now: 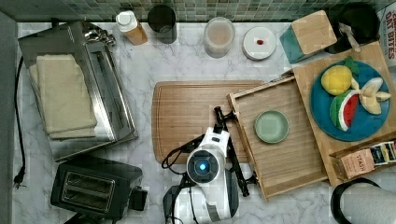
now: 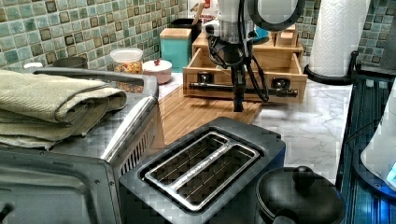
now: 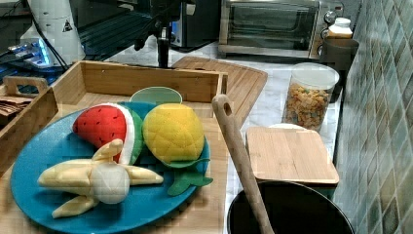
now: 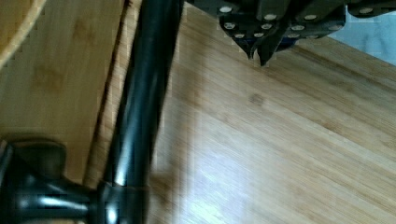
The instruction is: Close the drawer.
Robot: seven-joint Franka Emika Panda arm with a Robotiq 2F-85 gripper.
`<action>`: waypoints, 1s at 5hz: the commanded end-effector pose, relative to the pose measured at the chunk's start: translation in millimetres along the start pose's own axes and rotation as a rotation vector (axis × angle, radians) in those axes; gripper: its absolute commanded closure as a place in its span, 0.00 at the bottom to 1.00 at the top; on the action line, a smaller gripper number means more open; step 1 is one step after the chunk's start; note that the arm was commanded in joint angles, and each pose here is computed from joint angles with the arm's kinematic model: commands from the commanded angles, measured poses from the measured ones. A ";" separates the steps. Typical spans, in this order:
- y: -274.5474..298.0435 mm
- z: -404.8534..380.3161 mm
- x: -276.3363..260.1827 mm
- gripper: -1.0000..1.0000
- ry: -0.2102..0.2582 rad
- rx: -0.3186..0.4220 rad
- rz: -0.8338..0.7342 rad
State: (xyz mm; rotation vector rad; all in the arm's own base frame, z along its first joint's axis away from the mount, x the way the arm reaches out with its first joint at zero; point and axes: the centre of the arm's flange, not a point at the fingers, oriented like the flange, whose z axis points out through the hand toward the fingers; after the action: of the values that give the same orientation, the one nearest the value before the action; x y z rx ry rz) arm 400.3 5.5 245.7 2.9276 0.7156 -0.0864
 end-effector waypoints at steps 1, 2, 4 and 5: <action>101.2 -21.6 -16.4 1.00 0.060 -0.011 0.054; 137.7 -23.2 -29.2 1.00 0.086 0.016 0.087; 216.1 -13.8 -57.7 1.00 0.164 -0.038 0.149; 254.1 -11.0 -66.8 1.00 0.182 -0.036 0.194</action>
State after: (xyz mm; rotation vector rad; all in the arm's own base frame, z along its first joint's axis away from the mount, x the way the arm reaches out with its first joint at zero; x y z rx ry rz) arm 429.2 -141.9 240.8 3.0331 0.6622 0.0138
